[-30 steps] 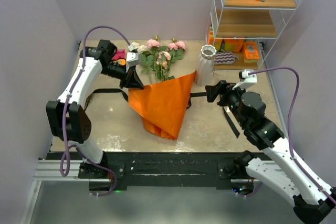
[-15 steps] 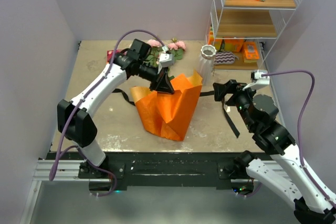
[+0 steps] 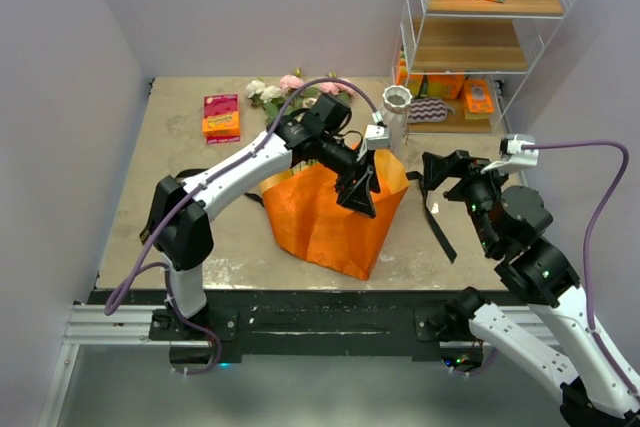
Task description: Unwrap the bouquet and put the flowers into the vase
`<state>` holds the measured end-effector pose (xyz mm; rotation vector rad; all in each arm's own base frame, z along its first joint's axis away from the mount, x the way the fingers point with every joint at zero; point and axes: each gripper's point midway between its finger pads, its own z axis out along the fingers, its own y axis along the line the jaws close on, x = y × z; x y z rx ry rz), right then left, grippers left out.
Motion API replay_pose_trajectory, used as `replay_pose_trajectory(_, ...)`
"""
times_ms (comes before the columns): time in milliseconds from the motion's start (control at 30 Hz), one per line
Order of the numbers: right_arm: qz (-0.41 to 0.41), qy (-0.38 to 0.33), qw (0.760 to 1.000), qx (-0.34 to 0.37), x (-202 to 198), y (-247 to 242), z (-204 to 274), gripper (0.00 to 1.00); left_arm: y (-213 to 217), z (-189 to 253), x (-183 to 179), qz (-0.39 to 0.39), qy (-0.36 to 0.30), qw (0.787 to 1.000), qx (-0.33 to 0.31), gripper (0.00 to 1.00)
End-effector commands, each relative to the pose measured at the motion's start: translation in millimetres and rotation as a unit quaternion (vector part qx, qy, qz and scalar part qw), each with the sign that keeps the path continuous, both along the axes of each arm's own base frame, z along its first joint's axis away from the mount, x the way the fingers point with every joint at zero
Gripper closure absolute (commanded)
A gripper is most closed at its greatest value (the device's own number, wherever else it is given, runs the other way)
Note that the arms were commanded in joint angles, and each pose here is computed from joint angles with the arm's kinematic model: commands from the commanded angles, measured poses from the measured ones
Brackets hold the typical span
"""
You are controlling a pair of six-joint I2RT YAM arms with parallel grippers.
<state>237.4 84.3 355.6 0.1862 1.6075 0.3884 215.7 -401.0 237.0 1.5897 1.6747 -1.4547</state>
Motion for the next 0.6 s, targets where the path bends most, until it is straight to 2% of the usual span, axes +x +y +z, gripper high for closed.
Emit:
replay_pose_trajectory(0, -0.015, -0.012, 1.0, -0.002, -2.7, -8.2, 10.9, 0.08, -11.3, 33.2, -5.3, -0.012, 0.013, 0.999, -0.039, 0.01)
replay_pose_trajectory(67, -0.015, -0.015, 1.0, 0.001, -3.8, -8.8, 11.9, 0.08, -14.7, 42.9, -13.1, -0.018, 0.032, 0.998, -0.047, 0.01)
replay_pose_trajectory(300, -0.015, -0.016, 1.0, -0.002, -6.0, -10.6, 15.8, 0.07, -16.2, 86.7, -22.2, -0.032, 0.026, 0.995, -0.094, 0.01)
replay_pose_trajectory(333, -0.015, -0.016, 1.0, -0.002, -6.6, -11.1, 16.1, 0.07, -15.5, 94.9, -27.3, -0.024, 0.058, 0.994, -0.092, 0.01)
replay_pose_trajectory(433, -0.014, -0.017, 1.0, 0.002, -7.3, -11.0, 17.8, 0.07, -27.5, 97.3, -39.5, -0.046, 0.073, 0.989, -0.119, 0.01)
replay_pose_trajectory(567, -0.02, -0.021, 0.999, 0.015, -12.1, -15.6, 20.7, 0.07, -45.5, 90.3, -67.9, -0.087, 0.104, 0.985, -0.106, 0.01)
